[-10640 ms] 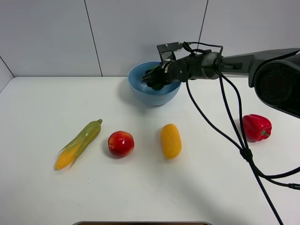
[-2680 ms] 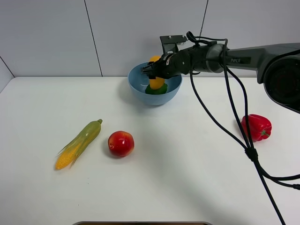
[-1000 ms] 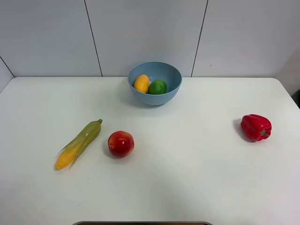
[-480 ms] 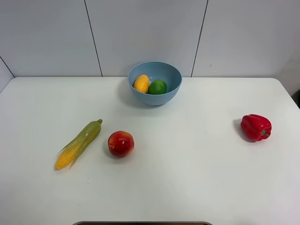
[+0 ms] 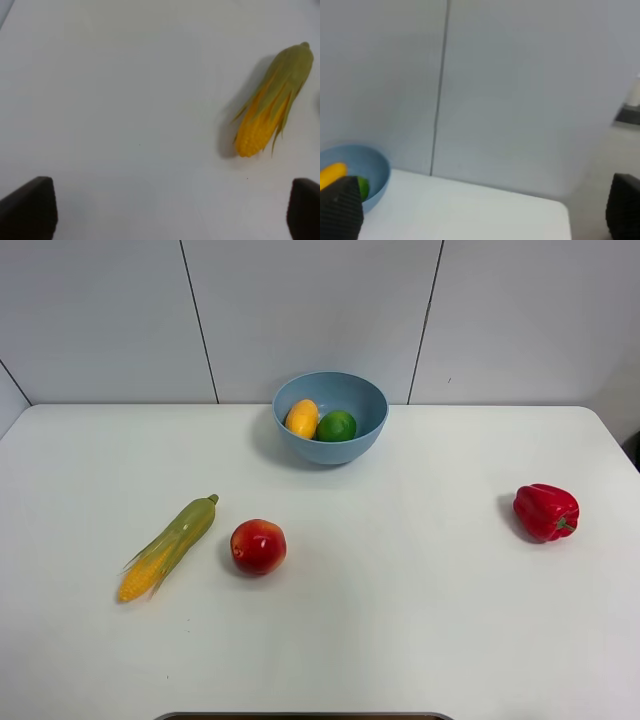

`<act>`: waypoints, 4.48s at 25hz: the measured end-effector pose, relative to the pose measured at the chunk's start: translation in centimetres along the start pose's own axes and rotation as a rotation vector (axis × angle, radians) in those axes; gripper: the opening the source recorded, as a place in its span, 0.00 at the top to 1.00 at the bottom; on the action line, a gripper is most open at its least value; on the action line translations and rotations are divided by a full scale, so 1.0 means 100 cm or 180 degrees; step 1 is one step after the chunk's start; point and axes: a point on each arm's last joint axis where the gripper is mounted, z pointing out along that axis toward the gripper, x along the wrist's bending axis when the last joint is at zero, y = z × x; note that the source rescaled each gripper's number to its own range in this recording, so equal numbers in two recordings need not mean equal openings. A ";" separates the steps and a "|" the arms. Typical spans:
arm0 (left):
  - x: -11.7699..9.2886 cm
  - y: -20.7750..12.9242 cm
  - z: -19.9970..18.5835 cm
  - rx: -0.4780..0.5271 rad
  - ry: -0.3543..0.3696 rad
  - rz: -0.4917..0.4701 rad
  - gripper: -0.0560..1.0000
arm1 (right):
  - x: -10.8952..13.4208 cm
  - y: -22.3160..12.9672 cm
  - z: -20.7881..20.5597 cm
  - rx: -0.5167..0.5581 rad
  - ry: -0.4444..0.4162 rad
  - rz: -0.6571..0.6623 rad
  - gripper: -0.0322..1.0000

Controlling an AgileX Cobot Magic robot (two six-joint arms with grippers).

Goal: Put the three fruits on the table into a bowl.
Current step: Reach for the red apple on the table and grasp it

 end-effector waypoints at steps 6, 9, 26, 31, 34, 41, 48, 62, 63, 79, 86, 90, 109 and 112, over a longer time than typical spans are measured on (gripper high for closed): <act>0.000 0.000 0.000 0.0000 0.0000 0.0003 0.22 | 0.003 -0.033 -0.037 -0.0067 -0.0403 0.0063 0.00; 0.000 0.000 0.000 0.0000 0.0000 0.0003 0.22 | 0.009 -0.058 -0.042 0.0033 -0.0487 0.0105 0.00; 0.000 0.000 0.000 0.0000 0.0000 0.0000 0.22 | 0.040 -0.215 0.001 0.0755 -0.0490 0.0650 0.00; 0.000 0.000 0.000 0.0000 0.0000 0.0000 0.22 | 0.043 -0.231 0.001 0.0718 -0.0501 0.0706 0.00; 0.000 0.000 0.000 0.0000 0.0000 0.0003 0.22 | 0.043 -0.233 0.005 0.0692 -0.0502 0.0706 0.00; 0.000 0.000 0.000 0.0000 0.0000 0.0003 0.22 | 0.044 -0.249 0.019 0.0890 -0.0474 0.0719 0.00; 0.000 0.000 0.000 0.0000 0.0000 0.0003 0.22 | 0.044 -0.250 0.021 0.0887 -0.0473 0.0714 0.00; 0.000 0.000 0.000 0.0000 0.0000 0.0003 0.22 | 0.044 -0.250 0.021 0.0887 -0.0473 0.0712 0.00; 0.000 0.000 0.000 0.0000 0.0000 0.0003 0.22 | 0.044 -0.250 0.021 0.0887 -0.0473 0.0712 0.00; 0.000 0.000 0.000 0.0000 0.0000 0.0003 0.22 | 0.044 -0.250 0.021 0.0887 -0.0473 0.0712 0.00; 0.000 0.000 0.000 0.0000 0.0000 0.0000 0.22 | 0.044 -0.250 0.021 0.0887 -0.0473 0.0712 0.00; 0.000 0.000 0.000 -0.0006 -0.0001 -0.0012 0.22 | 0.044 -0.250 0.021 0.0887 -0.0473 0.0712 0.00; -0.014 0.148 0.050 0.0710 0.0024 0.0151 0.22 | 0.045 -0.250 0.021 0.0886 -0.0456 0.0724 0.00; -0.023 0.161 0.063 0.0692 -0.0107 0.0318 0.22 | 0.045 -0.250 0.021 0.0886 -0.0456 0.0724 0.00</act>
